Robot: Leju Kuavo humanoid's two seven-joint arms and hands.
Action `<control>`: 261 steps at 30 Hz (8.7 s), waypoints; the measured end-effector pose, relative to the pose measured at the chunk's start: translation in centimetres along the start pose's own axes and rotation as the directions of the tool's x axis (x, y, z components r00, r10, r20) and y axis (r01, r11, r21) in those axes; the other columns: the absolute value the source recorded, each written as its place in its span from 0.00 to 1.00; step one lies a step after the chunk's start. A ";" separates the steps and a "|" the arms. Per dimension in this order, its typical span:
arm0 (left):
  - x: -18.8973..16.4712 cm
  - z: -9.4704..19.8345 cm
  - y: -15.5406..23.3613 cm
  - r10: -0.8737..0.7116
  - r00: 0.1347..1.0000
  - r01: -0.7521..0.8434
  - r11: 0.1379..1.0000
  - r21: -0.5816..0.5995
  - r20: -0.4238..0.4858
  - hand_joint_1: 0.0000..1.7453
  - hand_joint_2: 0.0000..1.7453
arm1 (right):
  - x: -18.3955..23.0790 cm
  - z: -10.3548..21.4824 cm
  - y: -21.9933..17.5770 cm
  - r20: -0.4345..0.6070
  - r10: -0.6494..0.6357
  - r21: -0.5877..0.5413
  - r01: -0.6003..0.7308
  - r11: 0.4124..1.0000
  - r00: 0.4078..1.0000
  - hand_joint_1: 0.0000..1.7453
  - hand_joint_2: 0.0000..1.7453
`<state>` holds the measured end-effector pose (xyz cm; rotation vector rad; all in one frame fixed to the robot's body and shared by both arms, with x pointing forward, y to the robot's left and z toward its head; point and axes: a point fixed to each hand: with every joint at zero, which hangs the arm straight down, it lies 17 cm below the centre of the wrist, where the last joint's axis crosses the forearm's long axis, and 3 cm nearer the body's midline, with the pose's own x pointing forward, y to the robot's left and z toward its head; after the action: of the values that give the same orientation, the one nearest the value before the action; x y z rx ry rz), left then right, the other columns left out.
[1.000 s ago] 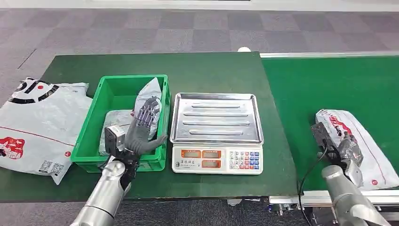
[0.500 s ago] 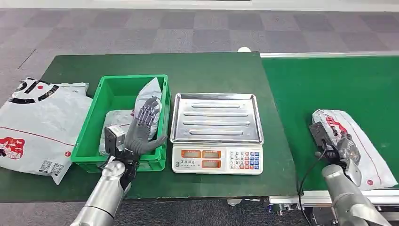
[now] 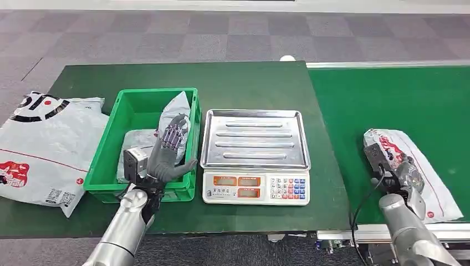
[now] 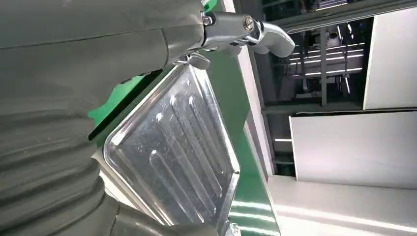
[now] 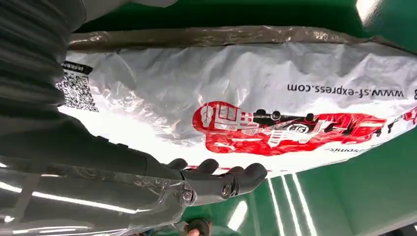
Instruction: Moved the parcel from conveyor to table for the left to box.
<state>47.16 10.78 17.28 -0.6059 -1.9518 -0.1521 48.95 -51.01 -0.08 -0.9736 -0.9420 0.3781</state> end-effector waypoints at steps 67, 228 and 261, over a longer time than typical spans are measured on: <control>-0.1 0.0 0.0 0.003 1.000 -0.003 1.000 -0.002 -0.003 0.00 1.00 | 1.6 0.7 3.2 0.023 -0.044 0.158 0.039 0.987 0.999 1.00 1.00; -2.4 -4.3 -11.3 -0.534 0.837 0.544 0.788 -0.290 0.119 0.00 1.00 | 37.5 27.3 -12.7 0.817 -0.557 0.525 0.595 0.608 -0.152 0.00 1.00; -11.5 -5.3 -12.6 -0.949 0.312 0.812 0.285 -0.509 -0.033 1.00 1.00 | 36.8 26.6 -10.2 0.806 -0.589 0.517 0.551 0.655 -0.056 0.00 1.00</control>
<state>49.25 -6.02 11.59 0.4038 -1.6764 -1.3569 46.74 -18.31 33.00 -0.0309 -2.4291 0.2003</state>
